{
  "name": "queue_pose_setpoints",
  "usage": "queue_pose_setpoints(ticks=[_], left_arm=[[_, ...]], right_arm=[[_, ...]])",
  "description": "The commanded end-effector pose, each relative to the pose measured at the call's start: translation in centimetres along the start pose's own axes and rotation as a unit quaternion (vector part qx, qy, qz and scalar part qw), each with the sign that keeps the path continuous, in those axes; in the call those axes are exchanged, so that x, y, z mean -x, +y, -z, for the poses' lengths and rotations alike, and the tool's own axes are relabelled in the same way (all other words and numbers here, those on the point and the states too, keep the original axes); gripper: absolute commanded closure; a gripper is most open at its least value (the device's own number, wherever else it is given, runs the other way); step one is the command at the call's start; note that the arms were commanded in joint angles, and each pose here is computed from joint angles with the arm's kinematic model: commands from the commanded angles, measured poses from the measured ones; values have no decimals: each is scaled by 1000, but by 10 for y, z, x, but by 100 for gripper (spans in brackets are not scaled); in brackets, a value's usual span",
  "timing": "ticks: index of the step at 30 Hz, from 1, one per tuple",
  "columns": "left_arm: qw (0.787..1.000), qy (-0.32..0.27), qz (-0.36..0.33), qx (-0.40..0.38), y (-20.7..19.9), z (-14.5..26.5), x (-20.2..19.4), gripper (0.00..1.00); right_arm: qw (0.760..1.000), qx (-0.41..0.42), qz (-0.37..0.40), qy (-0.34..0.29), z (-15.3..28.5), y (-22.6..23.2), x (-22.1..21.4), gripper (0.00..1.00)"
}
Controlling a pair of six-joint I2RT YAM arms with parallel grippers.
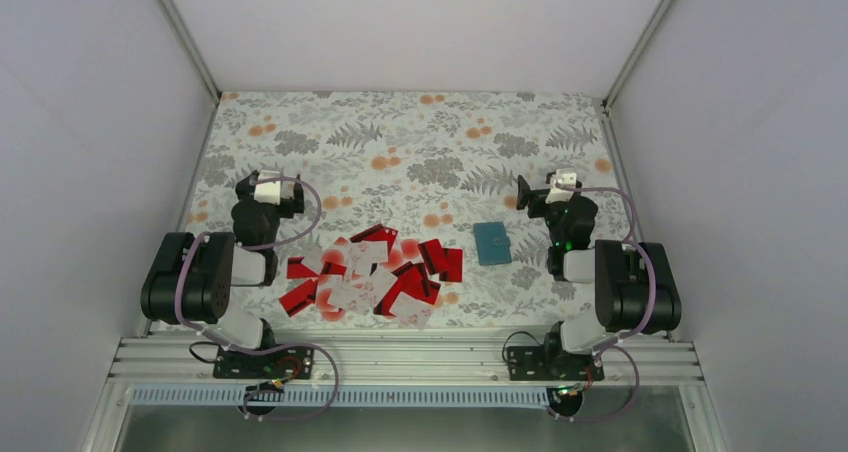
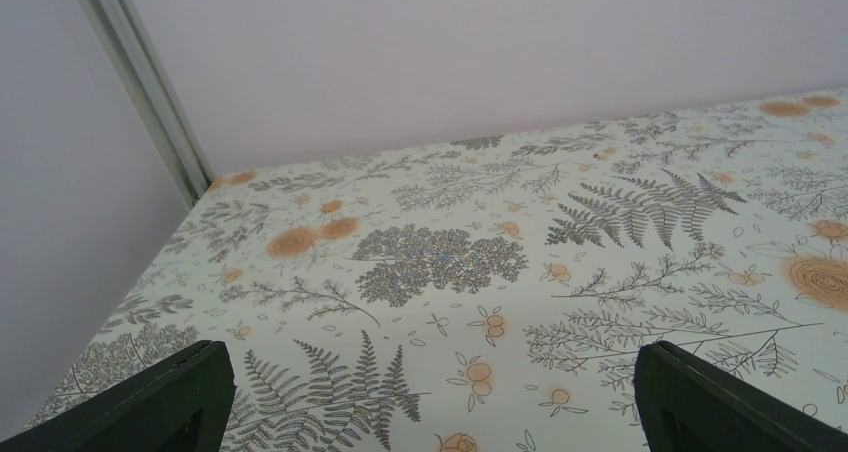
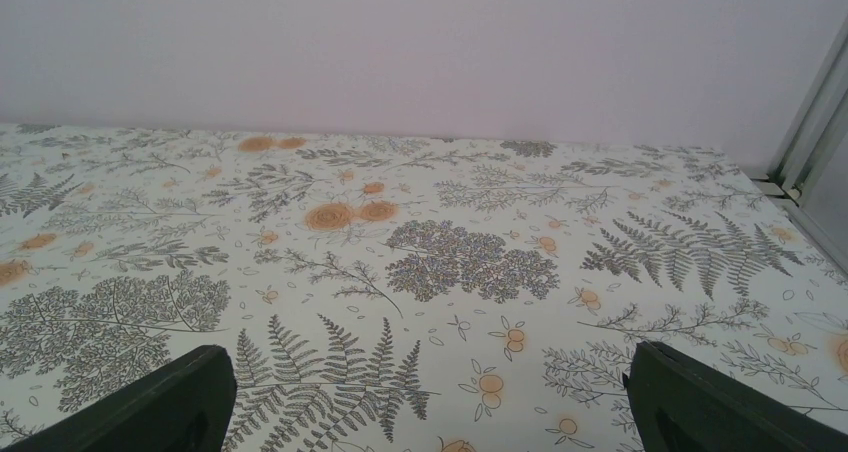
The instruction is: Put the credit cards into the card holder
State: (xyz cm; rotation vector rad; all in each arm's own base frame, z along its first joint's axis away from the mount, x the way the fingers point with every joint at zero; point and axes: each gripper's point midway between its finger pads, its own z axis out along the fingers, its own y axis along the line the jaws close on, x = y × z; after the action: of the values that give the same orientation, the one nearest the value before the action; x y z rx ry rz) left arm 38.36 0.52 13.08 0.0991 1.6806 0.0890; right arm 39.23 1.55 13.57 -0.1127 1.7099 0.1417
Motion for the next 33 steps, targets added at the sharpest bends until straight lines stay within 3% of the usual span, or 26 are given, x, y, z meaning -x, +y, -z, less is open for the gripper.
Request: queue_pose_setpoints(ticks=[1,10,13,18,22,26,28,33], left_arm=[[1000,-19,1,-8,-2,1,9,0],[1000,-17,1,-9,-2,0,7,0],[1000,-18,6,3,2,1,12,0],[998,57,36,12,8,-22,27,0],[991,91,89,-28,-2,-26,61,0],[960,224,168,12,8,-35,50,0],[946,267,183,-12,2,-35,40,0],[937,264,214,-84,-23,-24,54,0]], right_arm=[[1000,-1,6,-16,-2,-1,10,1],[1000,-6,5,-18,-1,-3,12,1],[999,-26,-10,27,-18,-13,15,1],[1000,-14,-12,23,-23,-9,54,1],[996,-43,-48,68,-19,-17,68,1],[996,-38,-51,61,0,-11,101,1],[995,-40,-66,56,10,-10,118,1],[978,-105,-154,89,17,-27,130,1]])
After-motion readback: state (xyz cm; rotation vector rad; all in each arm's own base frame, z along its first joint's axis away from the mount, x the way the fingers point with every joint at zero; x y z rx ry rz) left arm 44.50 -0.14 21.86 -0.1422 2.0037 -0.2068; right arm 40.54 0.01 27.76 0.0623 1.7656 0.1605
